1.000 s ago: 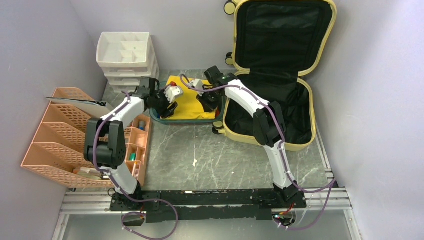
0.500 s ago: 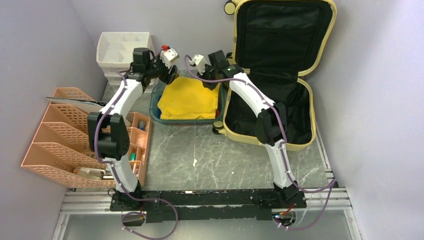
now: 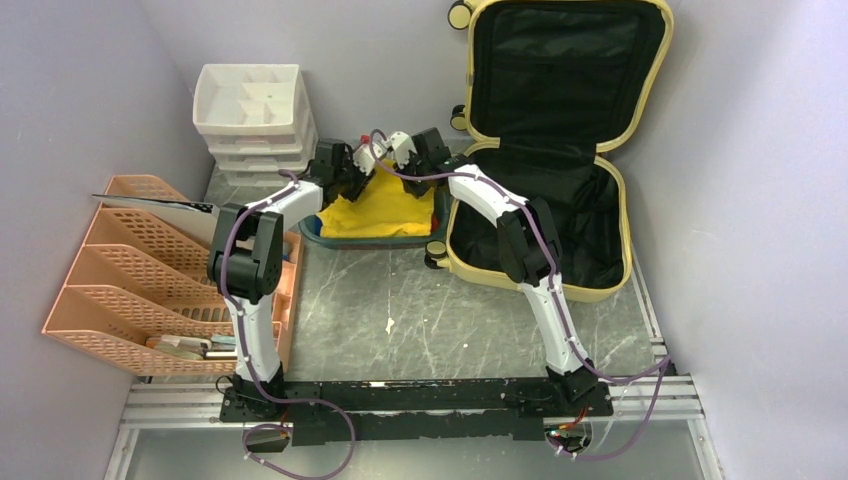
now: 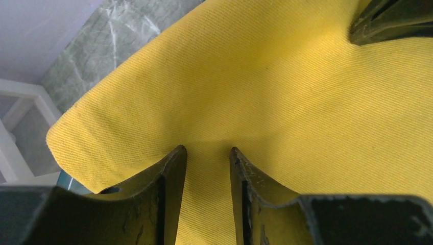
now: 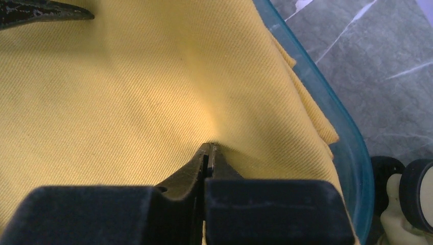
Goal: Open, take out, and arrange the luggage
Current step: Adjust the clothes in the bin.
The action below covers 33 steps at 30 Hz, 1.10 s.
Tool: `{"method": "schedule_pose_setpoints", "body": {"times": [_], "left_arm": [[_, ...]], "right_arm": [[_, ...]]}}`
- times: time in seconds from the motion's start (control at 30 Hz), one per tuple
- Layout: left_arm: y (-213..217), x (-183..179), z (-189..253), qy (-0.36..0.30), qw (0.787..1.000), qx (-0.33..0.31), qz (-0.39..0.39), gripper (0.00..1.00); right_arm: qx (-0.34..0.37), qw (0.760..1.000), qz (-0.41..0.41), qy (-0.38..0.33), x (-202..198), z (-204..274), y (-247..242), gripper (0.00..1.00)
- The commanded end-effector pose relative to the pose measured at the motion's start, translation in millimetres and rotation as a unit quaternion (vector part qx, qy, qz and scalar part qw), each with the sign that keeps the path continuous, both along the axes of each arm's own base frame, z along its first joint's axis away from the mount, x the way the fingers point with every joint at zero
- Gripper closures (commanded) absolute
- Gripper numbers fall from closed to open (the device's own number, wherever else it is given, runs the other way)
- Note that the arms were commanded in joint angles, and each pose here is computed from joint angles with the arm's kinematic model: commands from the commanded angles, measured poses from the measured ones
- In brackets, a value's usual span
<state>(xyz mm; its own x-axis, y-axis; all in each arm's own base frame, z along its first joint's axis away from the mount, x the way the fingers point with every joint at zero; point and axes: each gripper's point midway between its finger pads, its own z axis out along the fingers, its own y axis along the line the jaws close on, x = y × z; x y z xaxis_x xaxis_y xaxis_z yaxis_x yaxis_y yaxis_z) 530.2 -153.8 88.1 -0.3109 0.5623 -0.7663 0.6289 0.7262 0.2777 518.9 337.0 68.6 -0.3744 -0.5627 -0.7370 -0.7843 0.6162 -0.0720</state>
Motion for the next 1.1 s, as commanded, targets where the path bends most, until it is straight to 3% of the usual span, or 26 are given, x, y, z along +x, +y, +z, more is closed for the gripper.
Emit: {"method": "schedule_pose_setpoints", "body": {"times": [0.0,0.13,0.27,0.33,0.53,0.73,1.07], "left_arm": [[65,-3,-53,0.041,0.989,0.078,0.122,0.58],[65,-5,-49,0.052,0.989,0.05,0.126,0.57],[59,3,-14,0.051,0.993,-0.031,0.107,0.52],[57,9,17,0.025,0.993,-0.068,0.098,0.49],[53,11,79,-0.02,0.993,-0.086,0.082,0.37],[48,-19,87,-0.018,0.994,-0.09,0.054,0.28],[98,-51,12,0.014,0.991,0.024,0.128,0.31]], "right_arm": [[-0.015,1.0,-0.001,-0.005,-2,-10,-5,1.0],[0.013,1.0,-0.001,-0.019,4,23,-6,1.0],[0.047,0.998,0.012,-0.038,7,78,-8,1.0],[0.062,0.996,0.034,-0.05,-2,111,-6,1.0],[0.089,0.989,0.102,-0.056,-49,165,2,0.99],[0.068,0.984,0.161,-0.017,-107,126,14,1.0],[-0.015,0.979,0.175,0.109,-144,-9,15,1.0]]}}
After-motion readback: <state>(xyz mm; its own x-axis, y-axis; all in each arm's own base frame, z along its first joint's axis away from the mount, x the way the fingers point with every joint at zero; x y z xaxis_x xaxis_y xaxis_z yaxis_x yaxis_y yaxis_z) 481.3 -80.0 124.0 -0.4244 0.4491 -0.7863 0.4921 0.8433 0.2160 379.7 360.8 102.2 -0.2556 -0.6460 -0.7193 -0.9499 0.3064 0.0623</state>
